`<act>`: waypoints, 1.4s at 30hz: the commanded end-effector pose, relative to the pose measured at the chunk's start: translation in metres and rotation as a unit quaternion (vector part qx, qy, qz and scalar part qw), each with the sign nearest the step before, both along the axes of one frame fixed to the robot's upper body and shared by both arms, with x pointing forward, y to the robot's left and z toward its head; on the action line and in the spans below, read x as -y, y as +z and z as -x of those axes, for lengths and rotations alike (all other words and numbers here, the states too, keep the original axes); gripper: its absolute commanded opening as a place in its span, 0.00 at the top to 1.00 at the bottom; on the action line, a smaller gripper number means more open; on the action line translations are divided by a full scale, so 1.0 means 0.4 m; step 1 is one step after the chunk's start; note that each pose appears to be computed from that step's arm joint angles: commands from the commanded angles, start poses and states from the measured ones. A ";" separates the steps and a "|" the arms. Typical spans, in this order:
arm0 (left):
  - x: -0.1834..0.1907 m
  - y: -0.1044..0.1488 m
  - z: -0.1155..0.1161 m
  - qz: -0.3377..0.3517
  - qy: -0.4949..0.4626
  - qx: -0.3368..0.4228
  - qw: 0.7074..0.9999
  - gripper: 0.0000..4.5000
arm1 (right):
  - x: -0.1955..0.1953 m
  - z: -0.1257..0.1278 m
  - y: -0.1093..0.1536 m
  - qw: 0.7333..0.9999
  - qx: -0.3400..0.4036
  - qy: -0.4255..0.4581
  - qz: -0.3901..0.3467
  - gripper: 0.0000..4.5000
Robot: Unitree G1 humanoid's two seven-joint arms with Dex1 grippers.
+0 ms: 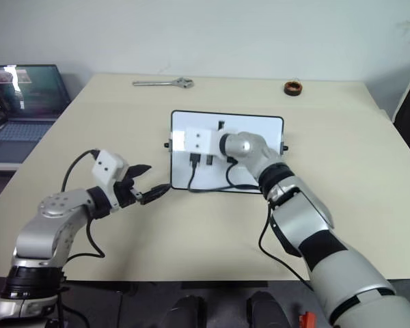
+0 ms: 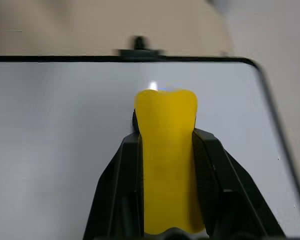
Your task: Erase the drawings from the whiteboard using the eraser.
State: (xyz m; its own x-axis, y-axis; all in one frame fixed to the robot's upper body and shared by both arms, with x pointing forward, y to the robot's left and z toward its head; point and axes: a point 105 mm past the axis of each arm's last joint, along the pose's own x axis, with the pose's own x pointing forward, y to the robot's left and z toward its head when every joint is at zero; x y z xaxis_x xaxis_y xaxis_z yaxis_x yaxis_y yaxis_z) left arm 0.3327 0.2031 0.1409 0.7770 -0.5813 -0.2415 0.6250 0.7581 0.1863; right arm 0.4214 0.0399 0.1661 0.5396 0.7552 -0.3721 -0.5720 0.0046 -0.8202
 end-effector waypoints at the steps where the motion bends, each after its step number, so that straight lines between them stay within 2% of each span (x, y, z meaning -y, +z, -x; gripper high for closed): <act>1: 0.008 0.032 -0.003 -0.002 -0.011 0.028 1.000 0.00 | 0.054 -0.018 -0.050 0.999 -0.014 -0.033 0.041 0.78; 5: 0.009 0.031 -0.003 -0.002 -0.011 0.026 1.000 0.00 | 0.069 -0.079 0.095 0.985 0.095 -0.120 -0.079 0.78; 7: 0.009 0.031 -0.003 -0.001 -0.012 0.027 1.000 0.00 | 0.076 -0.084 0.103 0.983 0.093 -0.130 -0.090 0.78; 11: 0.010 0.031 -0.003 -0.001 -0.012 0.027 1.000 0.00 | 0.080 -0.068 0.030 0.992 0.043 -0.107 -0.042 0.78; 15: 0.015 0.030 -0.003 0.000 -0.014 0.026 1.000 0.00 | 0.089 -0.014 -0.100 0.996 -0.056 -0.046 0.052 0.78; 17: 0.017 0.029 -0.003 0.000 -0.015 0.025 1.000 0.00 | 0.093 -0.003 -0.118 0.995 -0.066 -0.033 0.070 0.78; 20: 0.018 0.030 -0.003 -0.001 -0.016 0.025 1.000 0.00 | 0.088 -0.041 -0.045 0.997 -0.006 -0.079 -0.005 0.78; 23: 0.019 0.032 -0.004 -0.001 -0.017 0.026 1.000 0.00 | 0.110 -0.088 0.061 0.981 0.059 -0.151 -0.111 0.78; 25: 0.019 0.032 -0.004 -0.002 -0.017 0.026 1.000 0.00 | 0.130 -0.102 0.086 0.971 0.066 -0.179 -0.143 0.78; 28: 0.020 0.033 -0.004 -0.002 -0.018 0.026 1.000 0.00 | 0.142 -0.105 0.064 0.971 0.053 -0.191 -0.136 0.78; 32: 0.022 0.035 -0.004 -0.001 -0.019 0.026 0.999 0.00 | 0.129 -0.085 0.000 0.982 0.013 -0.164 -0.096 0.78; 36: 0.024 0.033 -0.003 0.000 -0.020 0.025 0.999 0.00 | 0.088 -0.023 -0.102 0.997 -0.022 -0.076 -0.004 0.78; 42: 0.031 0.033 -0.005 0.002 -0.023 0.025 0.999 0.00 | 0.051 0.033 -0.172 0.998 -0.030 -0.016 0.046 0.78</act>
